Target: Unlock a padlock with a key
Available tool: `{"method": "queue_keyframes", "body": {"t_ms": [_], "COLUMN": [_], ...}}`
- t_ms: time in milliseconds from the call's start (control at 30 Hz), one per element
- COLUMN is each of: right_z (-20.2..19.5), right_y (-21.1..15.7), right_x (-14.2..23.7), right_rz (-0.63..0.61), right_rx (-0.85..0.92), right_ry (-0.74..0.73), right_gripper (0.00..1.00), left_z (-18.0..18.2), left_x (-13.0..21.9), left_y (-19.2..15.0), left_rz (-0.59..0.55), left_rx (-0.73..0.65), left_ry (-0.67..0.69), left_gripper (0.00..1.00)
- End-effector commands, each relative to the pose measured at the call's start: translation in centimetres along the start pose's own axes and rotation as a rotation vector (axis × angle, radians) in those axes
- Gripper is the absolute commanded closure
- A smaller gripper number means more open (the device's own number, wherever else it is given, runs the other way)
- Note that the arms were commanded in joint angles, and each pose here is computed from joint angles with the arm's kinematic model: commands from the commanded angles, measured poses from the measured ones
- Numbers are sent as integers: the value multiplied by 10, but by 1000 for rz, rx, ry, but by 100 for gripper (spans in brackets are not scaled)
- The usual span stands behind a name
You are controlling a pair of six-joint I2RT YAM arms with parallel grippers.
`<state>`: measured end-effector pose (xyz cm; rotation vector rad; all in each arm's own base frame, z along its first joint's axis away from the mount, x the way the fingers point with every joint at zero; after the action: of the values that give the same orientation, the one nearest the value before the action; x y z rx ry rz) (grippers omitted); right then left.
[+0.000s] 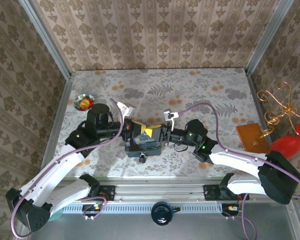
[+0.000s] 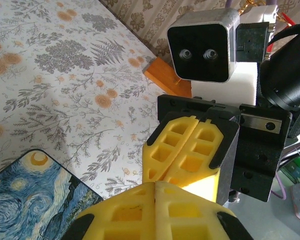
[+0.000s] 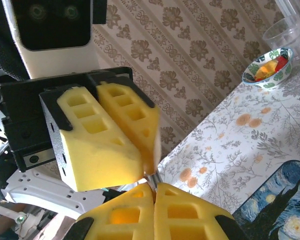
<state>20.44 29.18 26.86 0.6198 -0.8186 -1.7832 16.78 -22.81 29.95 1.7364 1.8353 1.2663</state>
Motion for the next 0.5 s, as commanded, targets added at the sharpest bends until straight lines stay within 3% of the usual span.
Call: {"method": "queue_keyframes", "body": {"t_ms": [0,133,233,367,467], "right_z": [-13,-35,-54,-73,-83], "right_y": [2,-1,-4,-11,-15], "right_x": [5,15,25,40,48], "right_rz": [-21,-19,-4,22,35], "right_rx": [9,-15,-25,-46,-61], "right_ry": [-114,-291,-451,-622,-704], "right_gripper": [100,100,100,100,100], "left_z": [2,14,33,65,65], "left_x": [-1,2,9,23,22], "left_y": [-1,-2,-7,-24,-37], "left_rz": [-7,-7,16,102,170], "left_rx": [-4,16,46,121,101], "left_ry": [15,119,276,543,617], "left_gripper": [78,57,49,45,44]}}
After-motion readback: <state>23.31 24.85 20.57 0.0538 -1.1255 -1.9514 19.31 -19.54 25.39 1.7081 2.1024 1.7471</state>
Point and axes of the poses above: each hand's point on the last joint's axis, 136 mm out from that joint toward the fingers, its own x axis back along the fingers, its own z axis along the line the jaws close on, y = z × x, the point moved 4 cm from there along x, back along the fingers, and after that the axes turned 2 degrees about x, right-handed, at the moved point
